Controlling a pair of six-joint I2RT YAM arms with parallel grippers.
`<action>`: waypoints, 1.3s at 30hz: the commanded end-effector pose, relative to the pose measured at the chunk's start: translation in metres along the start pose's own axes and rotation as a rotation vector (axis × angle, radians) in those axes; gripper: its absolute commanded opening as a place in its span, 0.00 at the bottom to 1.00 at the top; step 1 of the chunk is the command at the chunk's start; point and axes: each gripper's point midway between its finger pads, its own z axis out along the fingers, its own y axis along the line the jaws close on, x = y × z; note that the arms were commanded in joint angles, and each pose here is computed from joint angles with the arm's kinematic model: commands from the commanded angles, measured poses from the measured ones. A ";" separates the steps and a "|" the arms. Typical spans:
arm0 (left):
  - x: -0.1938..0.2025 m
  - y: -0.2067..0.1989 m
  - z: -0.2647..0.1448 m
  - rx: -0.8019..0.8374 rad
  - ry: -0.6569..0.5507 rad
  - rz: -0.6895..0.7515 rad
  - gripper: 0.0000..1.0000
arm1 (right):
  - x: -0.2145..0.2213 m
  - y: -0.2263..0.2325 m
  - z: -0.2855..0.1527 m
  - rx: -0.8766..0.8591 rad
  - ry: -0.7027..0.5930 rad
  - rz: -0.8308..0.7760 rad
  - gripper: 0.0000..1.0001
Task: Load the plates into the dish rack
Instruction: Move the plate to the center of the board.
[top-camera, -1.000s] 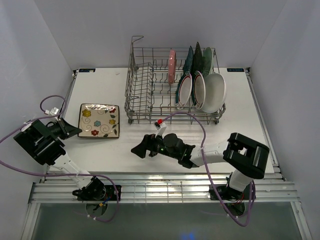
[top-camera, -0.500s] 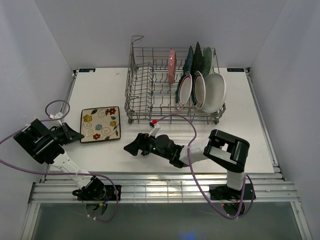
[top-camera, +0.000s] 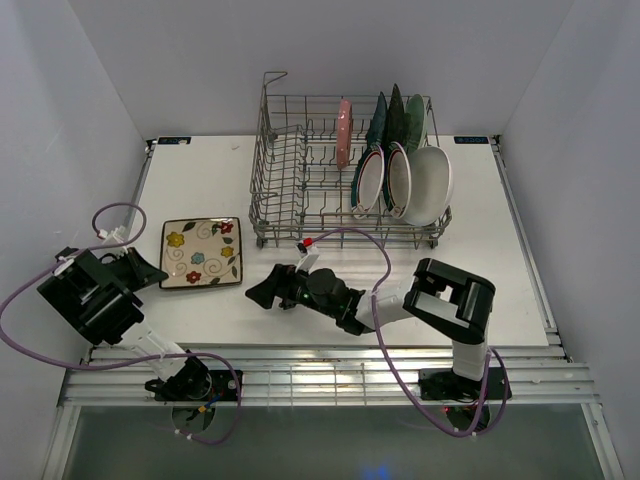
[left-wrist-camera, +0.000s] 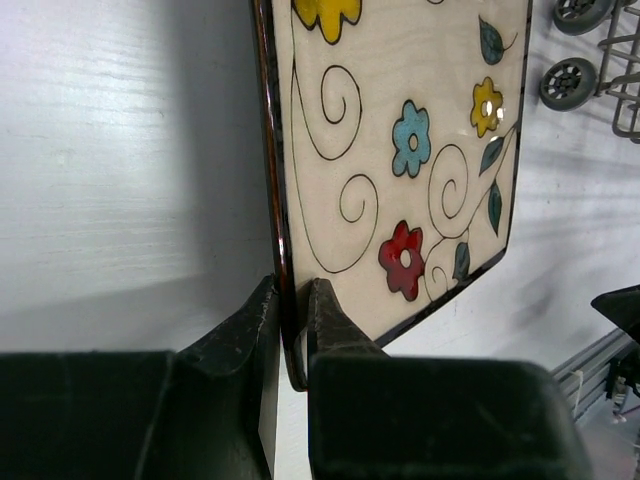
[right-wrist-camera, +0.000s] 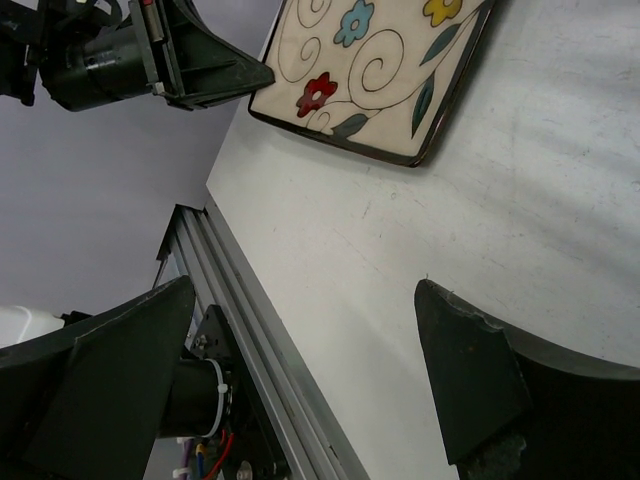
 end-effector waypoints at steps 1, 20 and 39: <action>-0.019 0.041 -0.018 -0.229 -0.024 0.250 0.00 | -0.010 0.007 0.011 -0.016 -0.053 -0.006 0.96; 0.014 0.058 -0.026 -0.318 0.121 0.385 0.00 | 0.007 -0.007 0.046 0.016 -0.014 -0.001 1.00; -0.022 0.028 -0.043 -0.191 0.111 0.375 0.00 | 0.003 -0.015 0.067 0.037 -0.025 -0.053 1.00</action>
